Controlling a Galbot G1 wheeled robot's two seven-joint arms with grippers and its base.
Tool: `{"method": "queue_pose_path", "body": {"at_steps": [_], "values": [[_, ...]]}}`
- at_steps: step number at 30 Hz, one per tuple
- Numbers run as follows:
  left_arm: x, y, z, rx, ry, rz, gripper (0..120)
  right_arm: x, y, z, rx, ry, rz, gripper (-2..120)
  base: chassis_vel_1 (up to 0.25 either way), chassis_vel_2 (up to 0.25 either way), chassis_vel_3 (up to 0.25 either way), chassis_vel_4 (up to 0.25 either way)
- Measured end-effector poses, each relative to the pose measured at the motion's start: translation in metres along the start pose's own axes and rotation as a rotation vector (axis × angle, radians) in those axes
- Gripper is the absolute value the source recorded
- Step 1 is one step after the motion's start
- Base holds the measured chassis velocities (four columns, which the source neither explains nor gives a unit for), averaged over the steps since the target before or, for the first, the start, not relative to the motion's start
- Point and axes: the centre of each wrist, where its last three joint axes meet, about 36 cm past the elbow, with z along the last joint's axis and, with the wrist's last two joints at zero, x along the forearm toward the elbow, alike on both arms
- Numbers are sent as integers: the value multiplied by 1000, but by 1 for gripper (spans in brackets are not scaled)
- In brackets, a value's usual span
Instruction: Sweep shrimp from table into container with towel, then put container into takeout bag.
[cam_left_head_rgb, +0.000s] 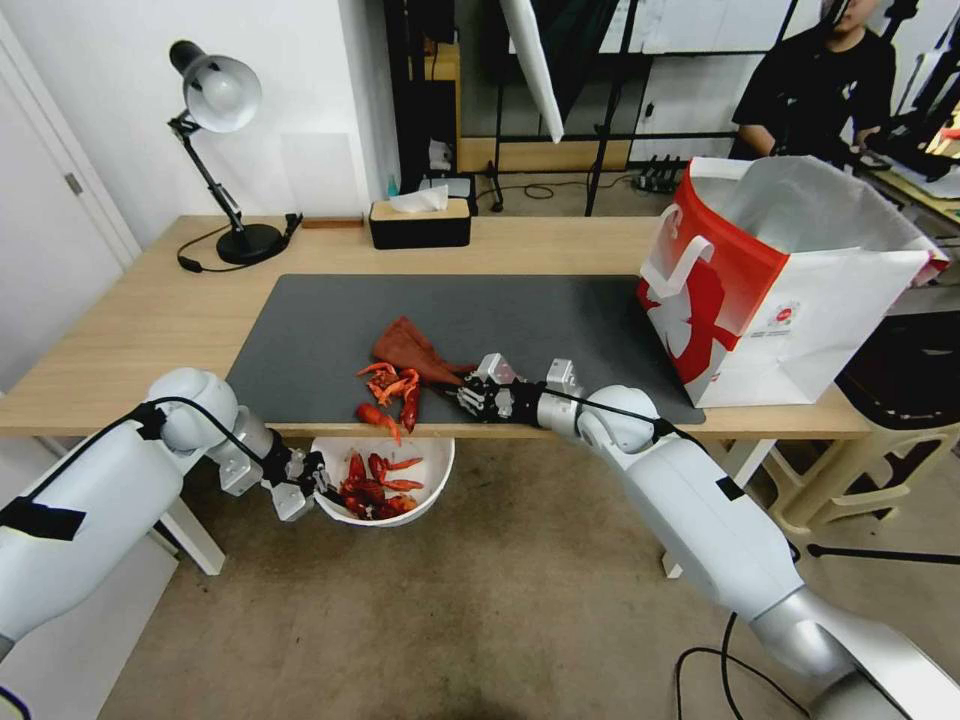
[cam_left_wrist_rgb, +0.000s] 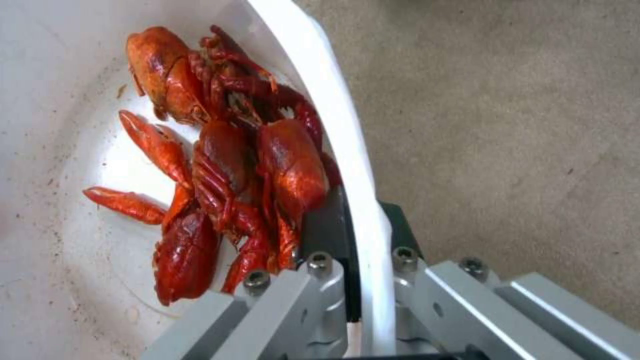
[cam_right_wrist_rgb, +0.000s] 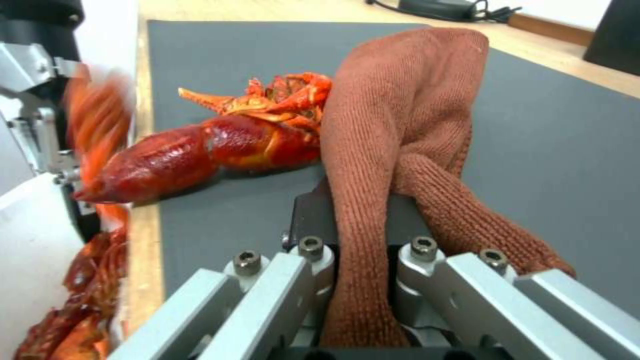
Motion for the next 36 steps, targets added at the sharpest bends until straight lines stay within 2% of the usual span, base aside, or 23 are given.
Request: {"method": "queue_pose_path", "body": {"at_steps": [36], "values": [[5, 0, 3, 9, 1, -5, 0, 19, 44, 2, 4, -15, -124, 4, 0, 0, 0, 0]]}}
